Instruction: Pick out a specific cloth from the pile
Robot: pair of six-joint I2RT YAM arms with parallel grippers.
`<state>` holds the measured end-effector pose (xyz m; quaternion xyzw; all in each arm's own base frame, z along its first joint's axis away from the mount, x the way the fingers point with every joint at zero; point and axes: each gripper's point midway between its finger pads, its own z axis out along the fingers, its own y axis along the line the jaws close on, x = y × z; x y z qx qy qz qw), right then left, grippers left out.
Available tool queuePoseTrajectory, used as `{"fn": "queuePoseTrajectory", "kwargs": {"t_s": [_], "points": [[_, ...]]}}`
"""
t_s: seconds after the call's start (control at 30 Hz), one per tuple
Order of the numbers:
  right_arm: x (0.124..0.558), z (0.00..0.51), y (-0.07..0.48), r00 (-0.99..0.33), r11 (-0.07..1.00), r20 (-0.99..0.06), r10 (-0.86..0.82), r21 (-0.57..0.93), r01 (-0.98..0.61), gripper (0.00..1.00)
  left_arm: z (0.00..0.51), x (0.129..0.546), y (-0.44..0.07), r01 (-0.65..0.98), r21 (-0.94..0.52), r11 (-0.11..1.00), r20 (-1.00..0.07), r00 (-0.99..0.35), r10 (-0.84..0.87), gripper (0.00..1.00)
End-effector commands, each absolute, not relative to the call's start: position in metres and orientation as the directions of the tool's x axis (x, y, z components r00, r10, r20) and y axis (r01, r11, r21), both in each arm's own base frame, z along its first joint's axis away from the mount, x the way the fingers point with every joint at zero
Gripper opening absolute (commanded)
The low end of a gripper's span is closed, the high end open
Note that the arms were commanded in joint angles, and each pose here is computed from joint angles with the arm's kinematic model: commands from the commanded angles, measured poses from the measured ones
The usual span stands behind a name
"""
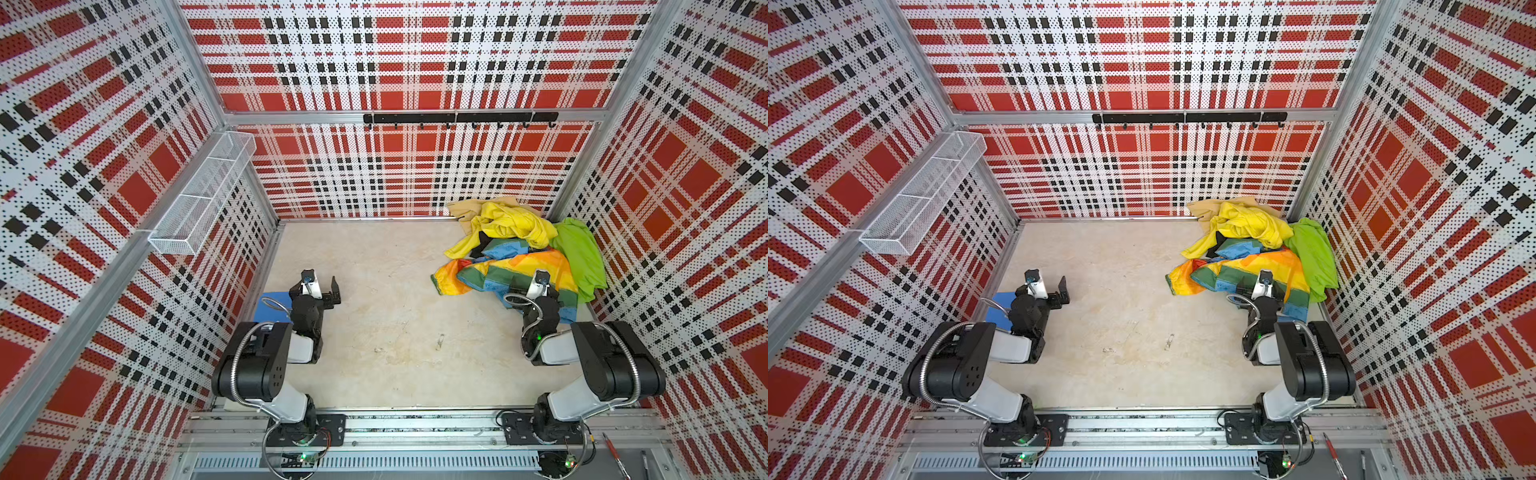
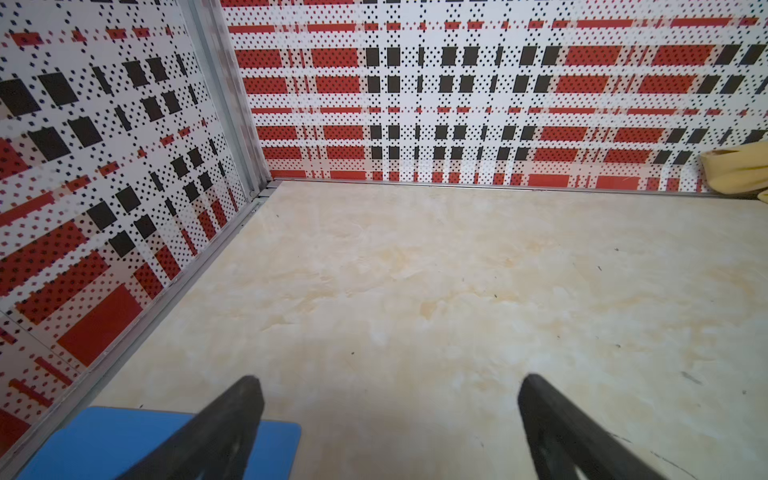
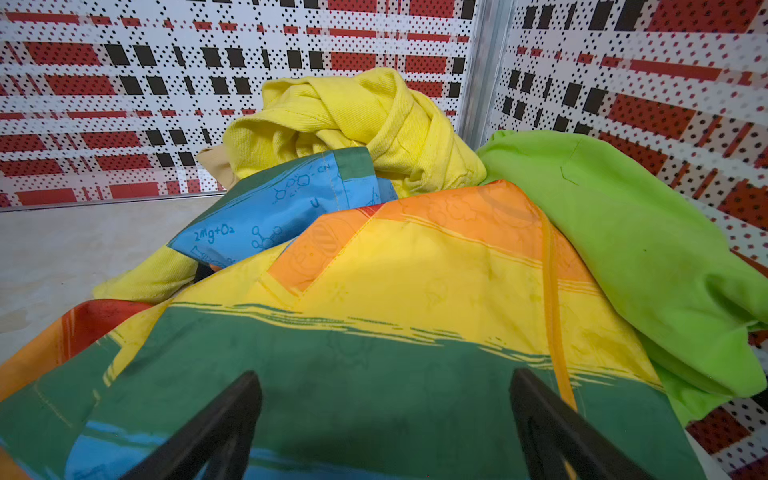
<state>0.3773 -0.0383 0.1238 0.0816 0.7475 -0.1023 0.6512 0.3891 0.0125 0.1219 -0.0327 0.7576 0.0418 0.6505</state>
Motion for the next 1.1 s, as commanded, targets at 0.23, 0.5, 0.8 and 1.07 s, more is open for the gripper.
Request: {"fn": "queuePoseTrajectory", "kwargs": {"t_s": [0.23, 0.5, 0.8, 1.07], "points": [[0.3789, 0.1416, -0.0394, -0.066, 0.964, -0.998, -0.001, -0.018, 0.267, 1.00, 0.1334, 0.3933, 0.0111, -0.094, 0.013, 0.996, -0.994, -0.110, 0.003, 0.99], [0.3786, 0.1414, -0.0394, -0.067, 0.964, -0.998, -0.001, -0.018, 0.267, 1.00, 0.1333, 0.3933, 0.0112, -0.094, 0.013, 0.995, -0.994, -0.111, 0.003, 0.99], [0.3785, 0.1419, -0.0394, -0.065, 0.964, -0.998, -0.001, -0.018, 0.267, 1.00, 0.1334, 0.3937, 0.0111, -0.088, 0.013, 0.996, -0.994, -0.111, 0.003, 0.99], [0.3783, 0.1417, -0.0389, -0.064, 0.965, -0.998, 0.001, -0.016, 0.263, 1.00, 0.1334, 0.3944, 0.0128, -0.077, -0.002, 0.997, -0.994, -0.113, -0.011, 0.99]]}}
